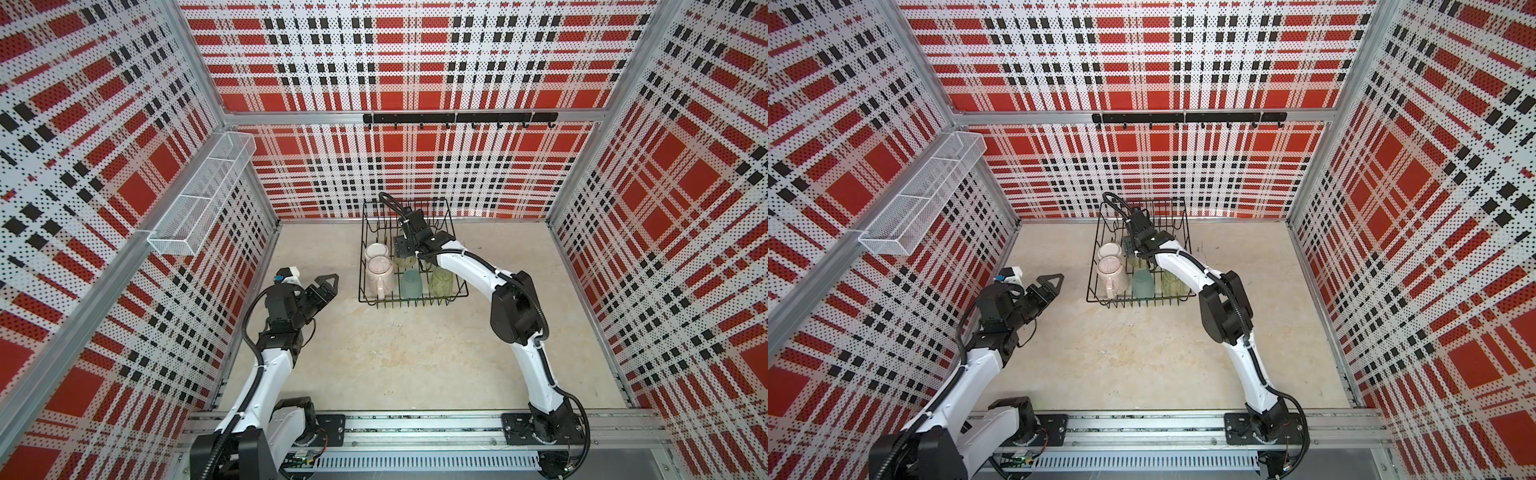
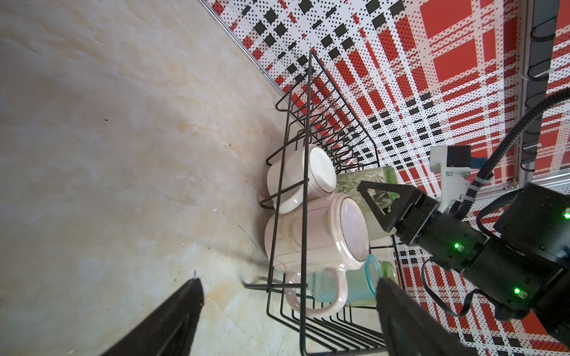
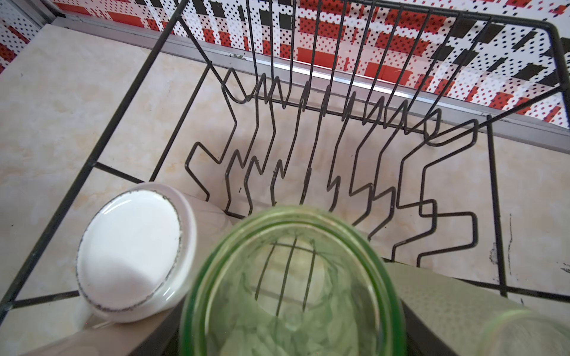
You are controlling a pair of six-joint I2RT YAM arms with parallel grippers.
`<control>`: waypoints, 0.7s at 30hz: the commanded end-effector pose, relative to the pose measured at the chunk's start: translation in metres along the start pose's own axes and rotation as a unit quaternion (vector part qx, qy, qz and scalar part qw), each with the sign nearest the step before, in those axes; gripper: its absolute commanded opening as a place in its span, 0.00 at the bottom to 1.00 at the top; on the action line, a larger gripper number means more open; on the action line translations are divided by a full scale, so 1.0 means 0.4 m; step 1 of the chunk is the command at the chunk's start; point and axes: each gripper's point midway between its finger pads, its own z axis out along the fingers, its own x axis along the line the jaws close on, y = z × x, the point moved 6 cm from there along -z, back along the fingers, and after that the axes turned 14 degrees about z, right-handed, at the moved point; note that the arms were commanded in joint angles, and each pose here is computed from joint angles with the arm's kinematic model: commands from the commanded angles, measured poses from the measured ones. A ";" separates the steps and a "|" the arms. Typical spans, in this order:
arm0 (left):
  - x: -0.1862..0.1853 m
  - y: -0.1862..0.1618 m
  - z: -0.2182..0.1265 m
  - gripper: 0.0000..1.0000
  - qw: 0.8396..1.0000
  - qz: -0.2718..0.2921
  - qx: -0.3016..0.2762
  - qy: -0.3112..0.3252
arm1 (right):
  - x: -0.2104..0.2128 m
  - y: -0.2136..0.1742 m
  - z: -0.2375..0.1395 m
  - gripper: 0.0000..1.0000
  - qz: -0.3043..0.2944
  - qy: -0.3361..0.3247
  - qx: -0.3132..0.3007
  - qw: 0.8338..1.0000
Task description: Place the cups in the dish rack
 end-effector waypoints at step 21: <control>-0.008 0.021 0.010 0.91 1.000 -0.010 -0.012 -0.020 | 0.015 0.057 -0.061 0.92 -0.006 0.007 -0.020 1.000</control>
